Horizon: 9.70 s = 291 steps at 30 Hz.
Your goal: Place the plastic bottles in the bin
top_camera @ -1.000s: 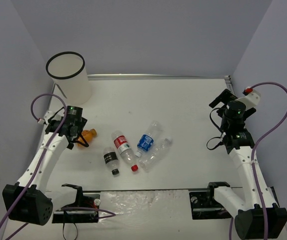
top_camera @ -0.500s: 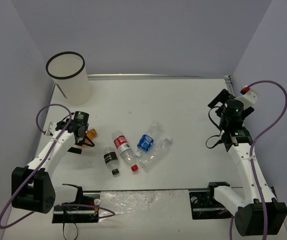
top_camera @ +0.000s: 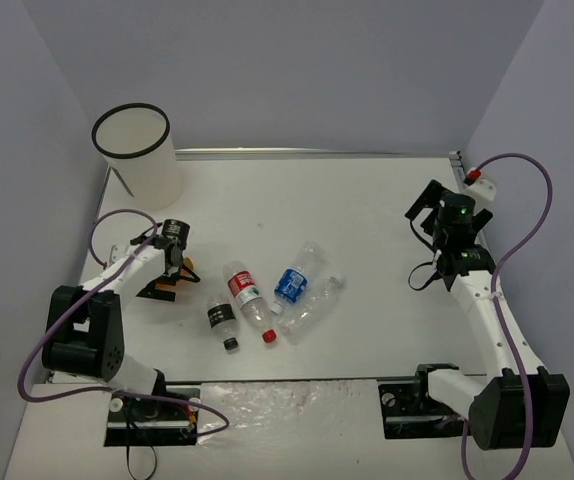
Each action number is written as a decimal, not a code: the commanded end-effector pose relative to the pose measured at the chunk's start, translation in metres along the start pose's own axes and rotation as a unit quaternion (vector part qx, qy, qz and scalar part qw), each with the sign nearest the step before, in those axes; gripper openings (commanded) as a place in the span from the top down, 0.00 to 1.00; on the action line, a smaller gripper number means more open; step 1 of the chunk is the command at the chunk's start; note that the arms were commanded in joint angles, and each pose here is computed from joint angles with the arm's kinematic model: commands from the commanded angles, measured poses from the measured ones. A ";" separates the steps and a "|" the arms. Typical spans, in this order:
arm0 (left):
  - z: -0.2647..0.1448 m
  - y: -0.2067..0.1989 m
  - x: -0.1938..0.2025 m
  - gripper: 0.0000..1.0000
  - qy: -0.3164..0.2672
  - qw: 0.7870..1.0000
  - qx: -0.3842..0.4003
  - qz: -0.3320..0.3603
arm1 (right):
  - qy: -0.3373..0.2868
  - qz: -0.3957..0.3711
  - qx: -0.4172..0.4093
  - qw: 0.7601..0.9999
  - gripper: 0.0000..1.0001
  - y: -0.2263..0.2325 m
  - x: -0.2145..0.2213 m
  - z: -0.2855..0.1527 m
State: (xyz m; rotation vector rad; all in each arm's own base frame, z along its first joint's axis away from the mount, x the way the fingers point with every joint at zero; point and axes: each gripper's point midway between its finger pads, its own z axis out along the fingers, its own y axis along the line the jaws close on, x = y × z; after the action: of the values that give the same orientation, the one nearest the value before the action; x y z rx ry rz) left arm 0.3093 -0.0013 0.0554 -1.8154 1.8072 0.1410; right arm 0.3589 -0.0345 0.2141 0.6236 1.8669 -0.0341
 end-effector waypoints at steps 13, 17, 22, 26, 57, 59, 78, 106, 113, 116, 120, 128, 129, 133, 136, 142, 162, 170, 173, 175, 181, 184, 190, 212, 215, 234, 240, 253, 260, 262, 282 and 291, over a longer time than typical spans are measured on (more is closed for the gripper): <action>0.010 -0.014 0.000 0.68 0.022 1.000 -0.009 0.015 | -0.067 0.023 -0.020 0.997 0.00 0.009 -0.044 -0.016; -0.016 -0.040 -0.023 0.74 0.000 0.997 0.049 0.058 | -0.076 0.030 -0.019 0.996 0.00 0.007 -0.048 -0.021; -0.074 -0.102 -0.048 0.78 -0.017 0.962 0.170 0.215 | -0.084 0.032 -0.018 0.996 0.00 0.006 -0.053 -0.025; -0.139 -0.168 -0.062 0.78 -0.052 0.885 0.334 0.320 | -0.092 0.042 -0.019 0.995 0.00 0.005 -0.056 -0.030; -0.180 -0.372 -0.220 0.03 -0.285 0.808 0.371 0.360 | -0.046 -0.018 0.026 0.998 0.00 -0.005 -0.031 0.003; -0.193 -0.368 -0.218 0.03 -0.284 0.798 0.378 0.374 | -0.042 -0.017 0.021 0.999 0.00 -0.003 -0.030 0.003; -0.289 -0.190 -0.083 0.03 -0.217 0.797 0.358 0.435 | -0.037 0.019 -0.017 0.999 0.00 0.012 -0.032 -0.004; -0.136 0.049 0.100 0.03 0.108 0.809 0.229 0.530 | -0.067 0.097 -0.070 0.991 0.00 0.061 -0.086 0.002; -0.107 0.060 0.114 0.03 0.114 0.821 0.210 0.518 | -0.033 0.098 -0.158 0.982 0.00 0.101 -0.058 0.010; -0.097 0.068 0.127 0.03 0.139 0.817 0.205 0.520 | -0.030 0.098 -0.164 0.981 0.00 0.103 -0.049 0.011; -0.083 0.079 0.128 0.04 0.147 0.821 0.174 0.523 | -0.037 0.093 -0.164 0.981 0.00 0.100 -0.050 0.006; -0.083 0.095 0.091 0.50 0.108 0.849 0.133 0.500 | -0.041 0.088 -0.156 0.983 0.00 0.094 -0.047 0.004; -0.087 0.094 0.085 0.54 0.100 0.852 0.139 0.495 | -0.040 0.087 -0.155 0.983 0.00 0.093 -0.046 0.005; -0.108 0.078 0.061 0.72 0.069 0.862 0.177 0.469 | -0.035 0.082 -0.155 0.984 0.00 0.095 -0.042 0.009; -0.132 0.045 0.036 0.72 0.016 0.871 0.215 0.443 | -0.025 0.076 -0.160 0.984 0.00 0.097 -0.036 0.012; -0.187 -0.048 -0.017 0.74 -0.058 0.877 0.281 0.386 | -0.023 0.065 -0.156 0.985 0.00 0.094 -0.032 0.014; -0.217 -0.314 -0.252 0.70 -0.277 0.865 0.402 0.117 | -0.090 0.065 -0.130 0.985 0.00 0.085 -0.055 0.021; -0.158 -0.366 -0.274 0.70 -0.280 0.881 0.363 0.115 | -0.118 0.065 -0.122 0.983 0.00 0.077 -0.062 0.015; -0.142 -0.375 -0.266 0.56 -0.271 0.885 0.355 0.129 | -0.120 0.053 -0.110 0.985 0.00 0.073 -0.064 0.014; -0.142 -0.378 -0.265 0.15 -0.269 0.884 0.360 0.131 | -0.117 0.050 -0.105 0.986 0.00 0.072 -0.064 0.015; -0.183 -0.376 -0.267 0.03 -0.275 0.865 0.398 0.136 | -0.101 0.051 -0.119 0.986 0.00 0.077 -0.056 0.018; -0.205 -0.367 -0.263 0.03 -0.273 0.861 0.404 0.144 | -0.087 0.046 -0.130 0.987 0.00 0.084 -0.052 0.019; -0.237 -0.323 -0.226 0.03 -0.239 0.874 0.374 0.198 | -0.037 0.028 -0.089 0.995 0.00 0.077 -0.036 0.029; -0.136 -0.064 0.062 0.03 0.093 0.873 0.253 0.407 | 0.091 0.035 -0.028 0.995 0.00 0.045 0.035 0.018; -0.136 -0.061 0.086 0.03 0.103 0.863 0.256 0.423 | 0.085 0.041 -0.019 0.995 0.00 0.037 0.038 0.012; -0.095 -0.027 0.171 0.05 0.178 0.846 0.202 0.460 | -0.005 0.080 0.008 0.997 0.00 0.026 -0.017 -0.013; -0.088 -0.017 0.166 0.15 0.159 0.855 0.185 0.458 | -0.038 0.088 0.025 0.995 0.00 0.017 -0.033 -0.022; -0.084 -0.004 0.136 0.83 0.116 0.868 0.159 0.456 | -0.047 0.073 0.041 0.995 0.00 0.006 -0.033 -0.025; -0.126 -0.057 0.053 0.90 0.002 0.881 0.189 0.434 | -0.055 0.068 0.031 0.996 0.00 0.007 -0.038 -0.031; -0.152 -0.089 0.013 0.90 -0.035 0.885 0.225 0.406 | -0.064 0.065 0.017 0.996 0.00 0.011 -0.043 -0.033; -0.308 -0.329 -0.279 0.86 -0.391 0.799 0.434 0.141 | -0.047 -0.004 -0.157 0.986 0.00 0.122 -0.043 -0.006; -0.289 -0.383 -0.330 0.84 -0.512 0.768 0.368 0.115 | -0.044 -0.056 -0.196 0.978 0.00 0.139 -0.026 0.001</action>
State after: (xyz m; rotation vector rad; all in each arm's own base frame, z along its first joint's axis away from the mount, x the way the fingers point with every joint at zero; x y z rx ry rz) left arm 0.5594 0.1083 0.5255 -0.6813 1.1814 0.2480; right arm 0.4135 0.0574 0.2472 0.3608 1.8514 0.1856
